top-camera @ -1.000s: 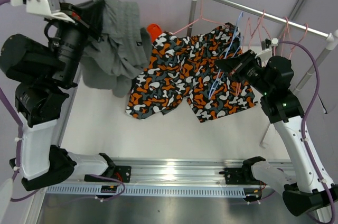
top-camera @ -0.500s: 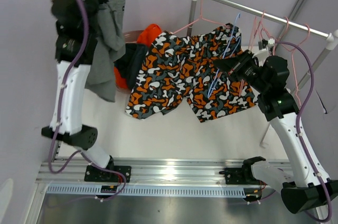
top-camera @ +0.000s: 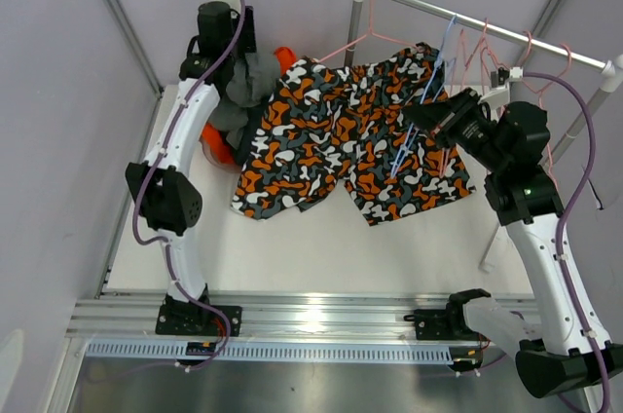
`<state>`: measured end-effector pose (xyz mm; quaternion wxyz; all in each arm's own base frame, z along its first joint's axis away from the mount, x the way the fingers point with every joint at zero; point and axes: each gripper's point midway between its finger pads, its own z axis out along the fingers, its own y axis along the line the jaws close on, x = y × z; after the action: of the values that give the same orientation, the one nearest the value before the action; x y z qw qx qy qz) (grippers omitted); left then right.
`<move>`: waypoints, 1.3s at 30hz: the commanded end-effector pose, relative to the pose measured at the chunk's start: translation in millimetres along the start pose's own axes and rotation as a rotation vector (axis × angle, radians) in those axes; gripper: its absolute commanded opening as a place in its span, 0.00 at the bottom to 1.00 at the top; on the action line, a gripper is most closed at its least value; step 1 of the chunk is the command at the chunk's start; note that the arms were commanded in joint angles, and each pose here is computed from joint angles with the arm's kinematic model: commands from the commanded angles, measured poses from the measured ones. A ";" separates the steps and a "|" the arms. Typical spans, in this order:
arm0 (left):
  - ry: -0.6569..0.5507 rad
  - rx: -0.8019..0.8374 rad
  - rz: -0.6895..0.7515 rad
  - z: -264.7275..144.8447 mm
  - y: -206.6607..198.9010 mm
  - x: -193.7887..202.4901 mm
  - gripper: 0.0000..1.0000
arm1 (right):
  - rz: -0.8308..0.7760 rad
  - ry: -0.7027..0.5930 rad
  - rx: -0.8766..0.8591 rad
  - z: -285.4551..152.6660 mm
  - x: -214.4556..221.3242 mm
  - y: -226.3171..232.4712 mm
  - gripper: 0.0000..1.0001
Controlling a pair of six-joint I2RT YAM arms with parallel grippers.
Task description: Remove the shorts from the hanger
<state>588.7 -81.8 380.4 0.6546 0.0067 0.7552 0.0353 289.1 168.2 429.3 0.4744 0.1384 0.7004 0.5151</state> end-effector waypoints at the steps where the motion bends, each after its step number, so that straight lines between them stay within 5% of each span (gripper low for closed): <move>1: -0.026 0.008 -0.148 -19.7 4.4 -15.3 0.82 | -0.075 -0.050 -0.093 -11.1 -18.3 35.7 0.00; 3: 0.010 0.033 -0.194 -40.4 2.4 -7.8 0.99 | -0.081 -0.055 -0.104 -7.6 -23.8 40.3 0.00; 6: 0.130 -0.041 -0.259 -75.0 10.9 47.0 0.99 | -0.093 -0.073 -0.118 4.4 -37.0 46.7 0.00; 9: 0.029 0.008 -0.318 -127.7 16.5 12.8 0.99 | -0.090 -0.094 -0.121 18.5 -48.7 46.2 0.00; 10: 0.101 0.030 -0.299 -136.3 10.4 52.6 0.99 | -0.084 -0.101 -0.112 23.0 -52.1 42.6 0.00; 18: 0.020 0.164 -0.280 -244.4 14.2 60.8 0.99 | -0.007 -0.149 0.037 48.7 -62.9 -10.5 0.00; 23: 0.029 0.175 -0.251 -267.8 19.6 67.8 0.99 | 0.034 -0.162 0.037 35.5 -51.6 -17.5 0.00; 26: 0.026 0.179 -0.244 -274.5 21.6 69.4 0.99 | 0.038 -0.163 0.039 24.6 -46.6 -16.0 0.25; 27: 0.029 0.183 -0.242 -275.4 21.1 72.0 0.99 | 0.034 -0.164 0.035 21.4 -46.1 -13.3 0.58; 29: 0.018 0.203 -0.237 -279.3 19.2 73.6 0.99 | 0.025 -0.165 0.023 13.9 -45.8 -5.3 0.84; 32: 0.042 0.217 -0.217 -281.7 17.1 93.1 0.99 | 0.008 -0.168 -0.012 3.3 -49.9 16.5 0.97; 39: 0.083 0.192 -0.201 -289.0 22.8 129.9 0.99 | -0.037 -0.225 -0.116 -21.0 -63.1 83.8 0.99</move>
<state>290.1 -64.6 296.1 0.6118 -0.0200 0.7839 -0.1040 305.9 148.9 486.4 0.5286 0.1802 0.6533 0.5113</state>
